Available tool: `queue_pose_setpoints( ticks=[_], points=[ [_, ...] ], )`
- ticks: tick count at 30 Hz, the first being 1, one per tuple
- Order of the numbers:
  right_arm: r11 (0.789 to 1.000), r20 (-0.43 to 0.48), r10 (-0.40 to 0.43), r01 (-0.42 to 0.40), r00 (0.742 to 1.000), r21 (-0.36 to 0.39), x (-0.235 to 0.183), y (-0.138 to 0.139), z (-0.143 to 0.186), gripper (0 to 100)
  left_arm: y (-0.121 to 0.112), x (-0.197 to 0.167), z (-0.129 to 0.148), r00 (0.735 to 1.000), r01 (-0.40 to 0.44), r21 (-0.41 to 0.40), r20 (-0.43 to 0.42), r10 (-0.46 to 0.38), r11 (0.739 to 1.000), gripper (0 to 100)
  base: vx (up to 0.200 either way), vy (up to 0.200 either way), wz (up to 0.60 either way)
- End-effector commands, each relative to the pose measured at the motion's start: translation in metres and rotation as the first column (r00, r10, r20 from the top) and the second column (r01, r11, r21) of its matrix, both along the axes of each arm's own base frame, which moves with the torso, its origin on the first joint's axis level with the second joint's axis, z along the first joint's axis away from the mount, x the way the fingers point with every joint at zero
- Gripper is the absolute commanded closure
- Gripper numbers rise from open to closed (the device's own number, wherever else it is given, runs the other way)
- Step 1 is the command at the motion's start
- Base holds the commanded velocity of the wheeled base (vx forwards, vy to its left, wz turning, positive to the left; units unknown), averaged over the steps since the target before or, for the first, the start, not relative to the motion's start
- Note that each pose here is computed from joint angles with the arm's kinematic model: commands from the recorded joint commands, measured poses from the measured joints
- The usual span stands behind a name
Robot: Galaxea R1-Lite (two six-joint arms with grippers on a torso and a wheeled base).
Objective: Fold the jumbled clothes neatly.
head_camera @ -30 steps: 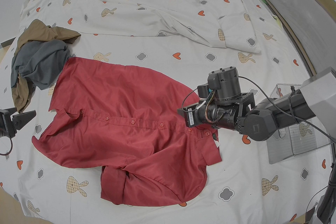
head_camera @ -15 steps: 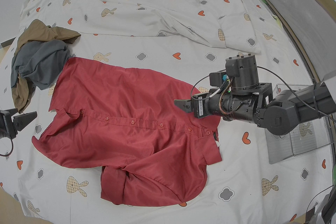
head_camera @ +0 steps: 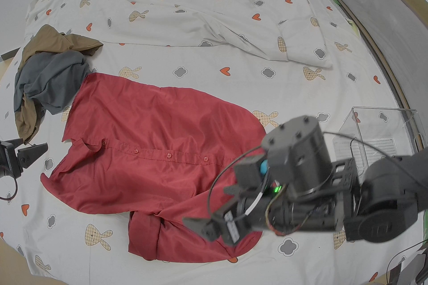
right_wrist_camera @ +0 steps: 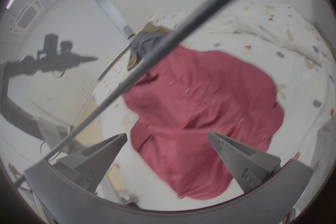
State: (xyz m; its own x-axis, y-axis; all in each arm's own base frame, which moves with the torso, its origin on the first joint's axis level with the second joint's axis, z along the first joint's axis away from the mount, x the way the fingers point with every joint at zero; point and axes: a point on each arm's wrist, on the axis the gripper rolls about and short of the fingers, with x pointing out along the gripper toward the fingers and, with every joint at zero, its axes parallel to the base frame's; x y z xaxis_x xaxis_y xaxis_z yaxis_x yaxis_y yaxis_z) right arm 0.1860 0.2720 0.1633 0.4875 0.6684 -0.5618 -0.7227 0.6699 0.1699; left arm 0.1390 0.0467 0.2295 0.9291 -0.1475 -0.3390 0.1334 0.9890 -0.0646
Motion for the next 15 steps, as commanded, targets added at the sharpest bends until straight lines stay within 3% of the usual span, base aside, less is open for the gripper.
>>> queue_pose_setpoints(
  ticks=[1,8,15],
  points=[
    [0.985,-0.128,0.110,-0.126,0.986,-0.118,-0.039,0.036,-0.042,0,0.000,0.002,-0.005,1.000,0.008,0.005,-0.023,-0.007,1.000,0,0.000,0.000,0.00],
    [0.986,-0.144,0.134,-0.146,0.980,-0.079,-0.035,0.034,-0.035,0,-0.004,0.013,-0.025,0.991,0.069,-0.026,-0.109,-0.071,0.997,0,0.000,0.000,0.00],
    [0.988,-0.147,0.141,-0.148,0.979,-0.040,-0.036,0.028,-0.023,0,-0.014,0.015,-0.035,0.980,0.138,-0.039,-0.141,-0.142,0.990,0,0.000,0.000,0.00]
  ],
)
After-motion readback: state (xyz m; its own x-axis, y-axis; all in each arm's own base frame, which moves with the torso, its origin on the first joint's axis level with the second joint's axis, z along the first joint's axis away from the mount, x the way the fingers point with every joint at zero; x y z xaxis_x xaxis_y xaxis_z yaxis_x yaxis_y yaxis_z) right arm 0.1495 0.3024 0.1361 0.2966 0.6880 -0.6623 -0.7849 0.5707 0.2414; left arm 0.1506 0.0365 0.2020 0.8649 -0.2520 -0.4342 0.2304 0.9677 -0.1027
